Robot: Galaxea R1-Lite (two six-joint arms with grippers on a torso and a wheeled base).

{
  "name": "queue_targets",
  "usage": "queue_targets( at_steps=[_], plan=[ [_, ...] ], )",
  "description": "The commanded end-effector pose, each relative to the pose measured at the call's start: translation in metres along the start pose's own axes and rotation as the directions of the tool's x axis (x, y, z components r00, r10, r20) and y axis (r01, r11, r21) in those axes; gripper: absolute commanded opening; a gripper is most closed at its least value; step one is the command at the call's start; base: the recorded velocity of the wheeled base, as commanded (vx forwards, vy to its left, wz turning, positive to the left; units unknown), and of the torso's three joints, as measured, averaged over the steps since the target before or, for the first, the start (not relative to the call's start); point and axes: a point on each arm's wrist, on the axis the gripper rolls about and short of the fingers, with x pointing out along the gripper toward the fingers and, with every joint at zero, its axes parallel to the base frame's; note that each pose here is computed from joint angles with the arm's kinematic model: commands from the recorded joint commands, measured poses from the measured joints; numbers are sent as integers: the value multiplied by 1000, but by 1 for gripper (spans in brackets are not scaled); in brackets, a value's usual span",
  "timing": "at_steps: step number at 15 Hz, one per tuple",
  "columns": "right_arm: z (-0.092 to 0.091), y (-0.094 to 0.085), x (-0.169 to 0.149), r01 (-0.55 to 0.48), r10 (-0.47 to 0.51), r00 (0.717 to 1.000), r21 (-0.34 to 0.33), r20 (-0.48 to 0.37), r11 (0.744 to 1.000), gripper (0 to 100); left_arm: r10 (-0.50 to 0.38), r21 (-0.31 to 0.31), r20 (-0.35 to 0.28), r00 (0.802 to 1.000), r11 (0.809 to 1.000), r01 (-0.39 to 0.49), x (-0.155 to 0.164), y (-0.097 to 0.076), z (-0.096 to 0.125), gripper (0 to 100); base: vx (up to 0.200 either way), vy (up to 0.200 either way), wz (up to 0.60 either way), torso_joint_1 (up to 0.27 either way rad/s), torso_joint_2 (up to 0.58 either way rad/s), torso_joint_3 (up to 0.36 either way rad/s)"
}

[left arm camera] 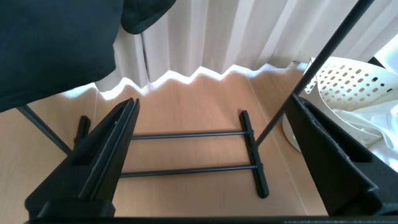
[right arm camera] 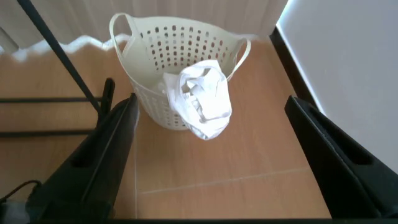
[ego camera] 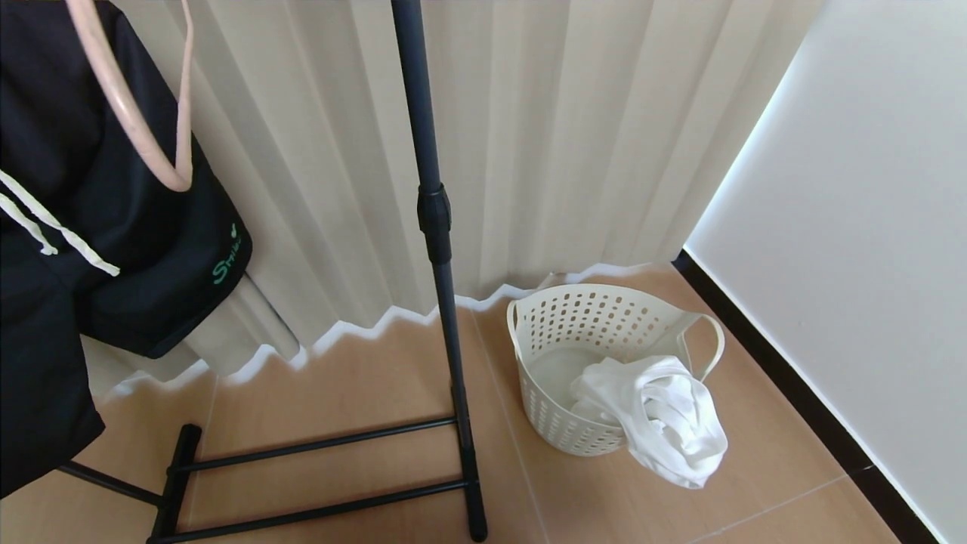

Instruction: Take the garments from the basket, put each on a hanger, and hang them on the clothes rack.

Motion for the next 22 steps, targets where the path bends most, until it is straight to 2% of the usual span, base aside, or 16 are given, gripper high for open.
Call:
queue_targets(
  at_steps=[1,2,4,5,6,8,9,11,14,15,16,17,22],
  plan=[
    [19,-2,15,-62,60,983,-2,-176,998,100,1,-2,-1,1000,1000,-1,0,0,0,100,0,0,0,0,0,0],
    [35,-3,26,-73,70,969,-2,-238,997,100,0,0,-1,1000,1000,0,0,0,0,100,0,0,0,0,0,0],
    [69,-4,48,-82,74,953,-13,-294,997,100,3,-2,-1,1000,1000,-3,0,0,0,100,0,0,0,0,0,0],
    [82,-5,63,-98,76,942,-54,-328,994,100,1,0,-1,1000,1000,-1,0,0,0,100,0,0,0,0,0,0],
    [94,-6,85,-135,74,921,-135,-384,982,100,1,-2,-1,1000,1000,-1,0,0,0,100,0,0,0,0,0,0],
    [112,-7,128,-203,52,894,-299,-445,932,100,3,0,-1,1000,1000,-3,0,0,0,100,0,0,0,0,0,0],
    [118,-8,152,-233,32,884,-379,-466,895,100,1,0,-1,1000,1000,-1,0,0,0,100,0,0,0,0,0,0],
    [127,-10,199,-274,-15,878,-527,-479,805,100,1,-2,-1,1000,1000,-1,0,0,0,100,0,0,0,0,0,0],
    [120,-11,253,-332,-115,848,-688,-518,645,100,1,0,-1,1000,1000,-1,0,0,0,100,0,0,0,0,0,0],
    [116,-11,263,-345,-127,841,-701,-526,624,100,1,0,-1,1000,1000,-1,0,0,0,100,0,0,0,0,0,0],
    [105,-10,284,-371,-132,825,-702,-550,608,100,1,0,-1,1000,1000,-1,0,0,0,100,0,0,0,0,0,0],
    [89,-7,306,-387,-128,815,-696,-565,605,100,1,0,-1,1000,1000,-1,0,0,0,100,0,0,0,0,0,0],
    [33,-3,358,-420,-122,792,-679,-598,603,100,1,0,-1,1000,1000,-1,0,0,0,100,0,0,0,0,0,0]
  ],
)
